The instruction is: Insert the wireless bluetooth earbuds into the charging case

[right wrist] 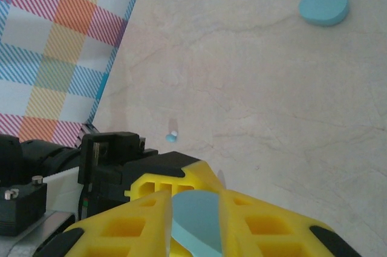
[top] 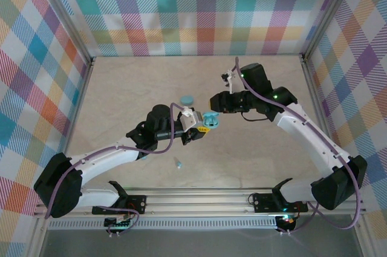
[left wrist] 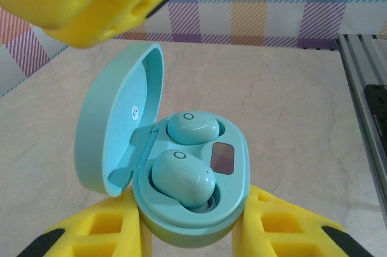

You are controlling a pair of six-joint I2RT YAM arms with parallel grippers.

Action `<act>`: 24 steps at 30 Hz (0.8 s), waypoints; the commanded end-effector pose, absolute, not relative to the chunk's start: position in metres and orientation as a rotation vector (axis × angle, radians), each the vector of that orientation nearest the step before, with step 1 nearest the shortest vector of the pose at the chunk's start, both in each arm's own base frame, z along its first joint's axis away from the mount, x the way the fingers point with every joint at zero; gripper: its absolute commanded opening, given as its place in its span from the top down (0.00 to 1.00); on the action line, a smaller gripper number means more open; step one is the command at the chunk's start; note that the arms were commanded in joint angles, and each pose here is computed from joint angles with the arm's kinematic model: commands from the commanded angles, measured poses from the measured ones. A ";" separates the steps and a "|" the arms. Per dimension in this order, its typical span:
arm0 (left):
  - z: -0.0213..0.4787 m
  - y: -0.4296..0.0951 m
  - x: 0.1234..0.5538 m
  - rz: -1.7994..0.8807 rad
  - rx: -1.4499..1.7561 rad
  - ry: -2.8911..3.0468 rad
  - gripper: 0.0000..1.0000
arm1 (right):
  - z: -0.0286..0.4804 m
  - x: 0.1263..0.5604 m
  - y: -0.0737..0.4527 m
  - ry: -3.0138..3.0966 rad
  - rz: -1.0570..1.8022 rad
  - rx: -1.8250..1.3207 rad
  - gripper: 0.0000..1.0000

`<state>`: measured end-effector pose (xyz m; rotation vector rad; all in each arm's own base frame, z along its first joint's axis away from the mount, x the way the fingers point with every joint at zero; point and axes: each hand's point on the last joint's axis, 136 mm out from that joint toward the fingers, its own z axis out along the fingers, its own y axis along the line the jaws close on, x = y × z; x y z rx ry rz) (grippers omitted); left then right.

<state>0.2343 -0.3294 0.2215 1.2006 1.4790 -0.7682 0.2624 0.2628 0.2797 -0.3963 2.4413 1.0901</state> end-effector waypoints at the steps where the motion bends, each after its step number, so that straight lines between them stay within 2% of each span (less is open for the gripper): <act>1: 0.247 -0.338 0.233 -0.773 1.204 1.393 0.86 | 0.274 0.249 0.263 2.471 1.136 -0.434 0.73; 17: 0.244 -0.340 0.240 -0.771 1.186 1.418 0.86 | 0.273 0.224 0.252 2.505 1.159 -0.433 0.77; 20: 0.245 -0.339 0.241 -0.781 1.171 1.428 0.86 | 0.271 0.229 0.243 2.509 1.107 -0.364 0.72; 24: 0.250 -0.335 0.246 -0.816 1.115 1.452 0.86 | 0.271 0.238 0.237 2.499 1.172 -0.235 0.56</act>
